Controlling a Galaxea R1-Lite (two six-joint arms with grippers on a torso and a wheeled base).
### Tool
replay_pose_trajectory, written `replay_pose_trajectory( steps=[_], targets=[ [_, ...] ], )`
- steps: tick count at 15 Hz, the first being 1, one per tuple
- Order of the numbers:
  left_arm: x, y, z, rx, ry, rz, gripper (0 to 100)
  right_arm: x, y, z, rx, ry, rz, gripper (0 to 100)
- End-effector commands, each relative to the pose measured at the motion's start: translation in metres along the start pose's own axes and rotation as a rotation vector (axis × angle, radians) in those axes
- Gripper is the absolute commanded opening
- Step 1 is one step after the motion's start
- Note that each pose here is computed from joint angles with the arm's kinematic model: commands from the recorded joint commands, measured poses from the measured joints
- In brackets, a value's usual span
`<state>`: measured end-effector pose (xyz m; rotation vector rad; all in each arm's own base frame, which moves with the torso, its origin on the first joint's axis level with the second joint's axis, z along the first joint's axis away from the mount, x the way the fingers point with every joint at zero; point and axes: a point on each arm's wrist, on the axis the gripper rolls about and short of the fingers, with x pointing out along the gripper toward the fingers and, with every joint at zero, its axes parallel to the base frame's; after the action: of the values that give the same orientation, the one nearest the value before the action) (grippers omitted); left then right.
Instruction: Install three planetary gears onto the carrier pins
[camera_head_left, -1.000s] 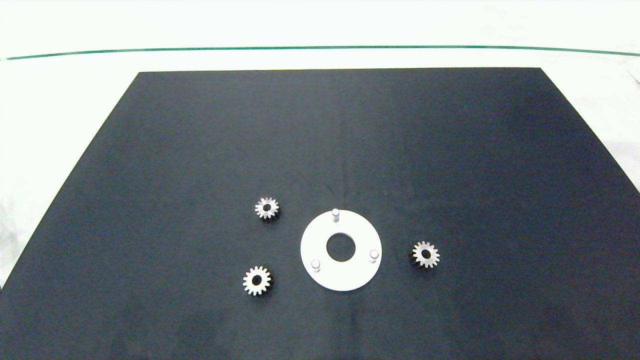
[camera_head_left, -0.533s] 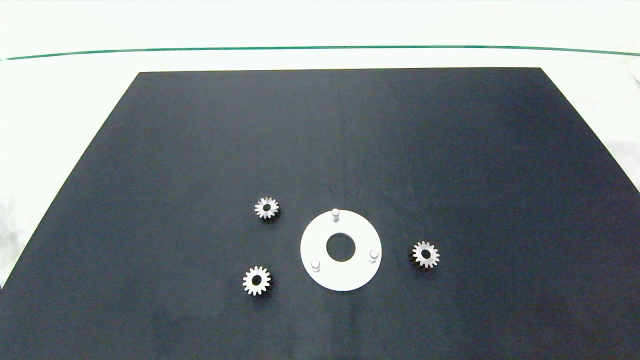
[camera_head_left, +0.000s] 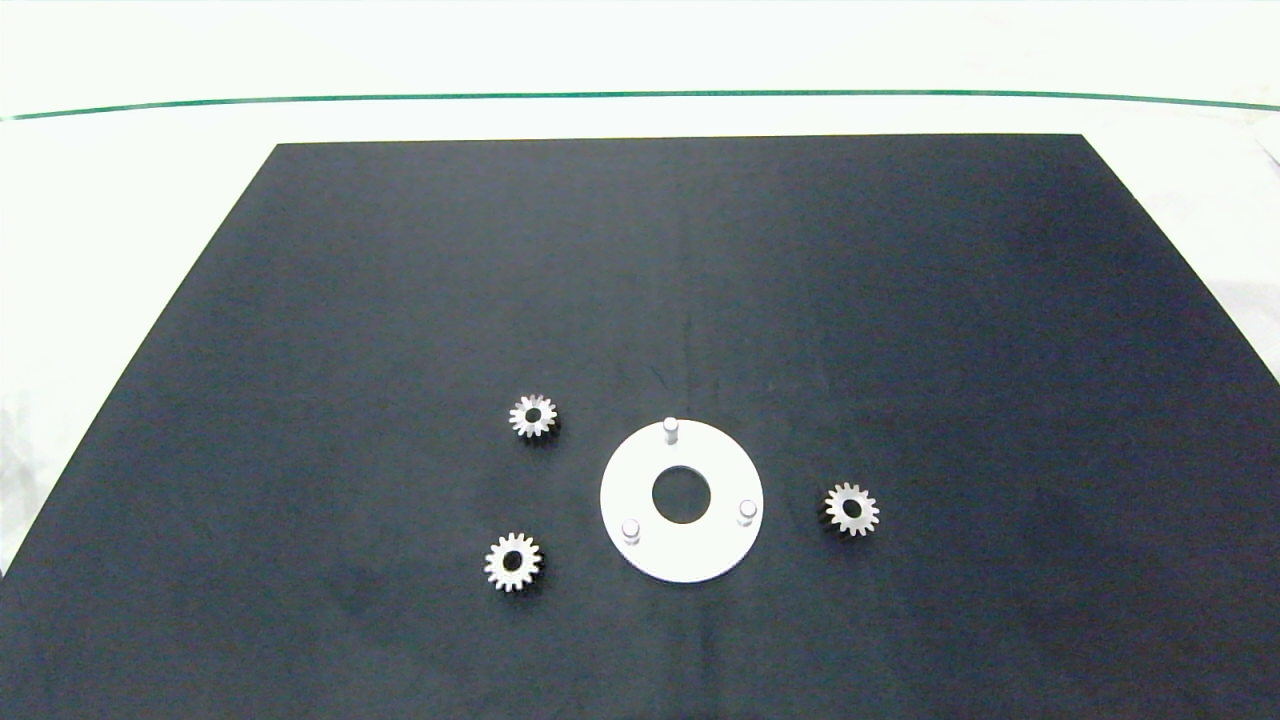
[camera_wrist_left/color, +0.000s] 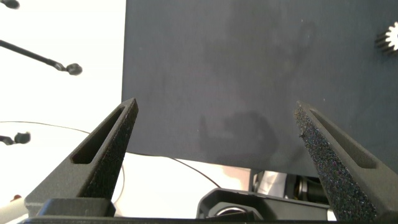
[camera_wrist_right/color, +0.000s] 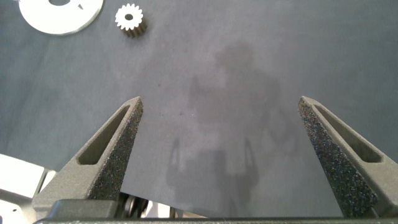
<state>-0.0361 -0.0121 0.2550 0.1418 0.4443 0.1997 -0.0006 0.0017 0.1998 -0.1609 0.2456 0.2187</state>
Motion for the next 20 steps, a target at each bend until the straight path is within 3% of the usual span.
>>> replay_pose_trajectory(
  steps=[1, 4, 6, 9, 13, 15, 16, 17, 18, 20],
  targets=[
    [-0.006, -0.001, -0.005, -0.004, 0.005, -0.009, 100, 0.022, -0.003, 0.009, -0.007, 0.103, 0.036, 100],
    [-0.016, -0.004, -0.015, -0.005, -0.009, -0.005, 100, 0.024, -0.002, 0.007, -0.010, 0.148, 0.043, 100],
    [-0.017, -0.004, -0.016, -0.006, -0.010, -0.003, 100, 0.022, -0.002, 0.007, -0.057, 0.153, 0.046, 100],
    [-0.014, -0.004, -0.016, -0.006, 0.006, -0.008, 100, 0.026, -0.003, 0.009, -0.078, 0.171, 0.052, 100],
    [0.009, 0.002, 0.005, 0.002, 0.099, -0.031, 100, 0.044, -0.005, 0.018, -0.107, 0.229, 0.069, 100],
    [0.022, 0.006, 0.024, 0.027, 0.099, -0.036, 100, 0.048, -0.007, 0.025, -0.107, 0.235, 0.067, 100],
    [0.026, 0.008, 0.029, 0.076, 0.088, -0.028, 100, 0.049, -0.007, 0.027, -0.107, 0.229, 0.069, 100],
    [0.031, 0.010, 0.036, 0.127, 0.054, -0.008, 100, 0.052, -0.007, 0.029, -0.104, 0.237, 0.071, 100],
    [0.032, 0.010, 0.038, 0.135, 0.035, -0.006, 100, 0.053, -0.007, 0.028, -0.100, 0.245, 0.076, 100],
    [0.051, 0.013, 0.046, 0.128, 0.101, -0.028, 100, 0.055, -0.007, 0.022, -0.100, 0.271, 0.066, 100]
  ],
)
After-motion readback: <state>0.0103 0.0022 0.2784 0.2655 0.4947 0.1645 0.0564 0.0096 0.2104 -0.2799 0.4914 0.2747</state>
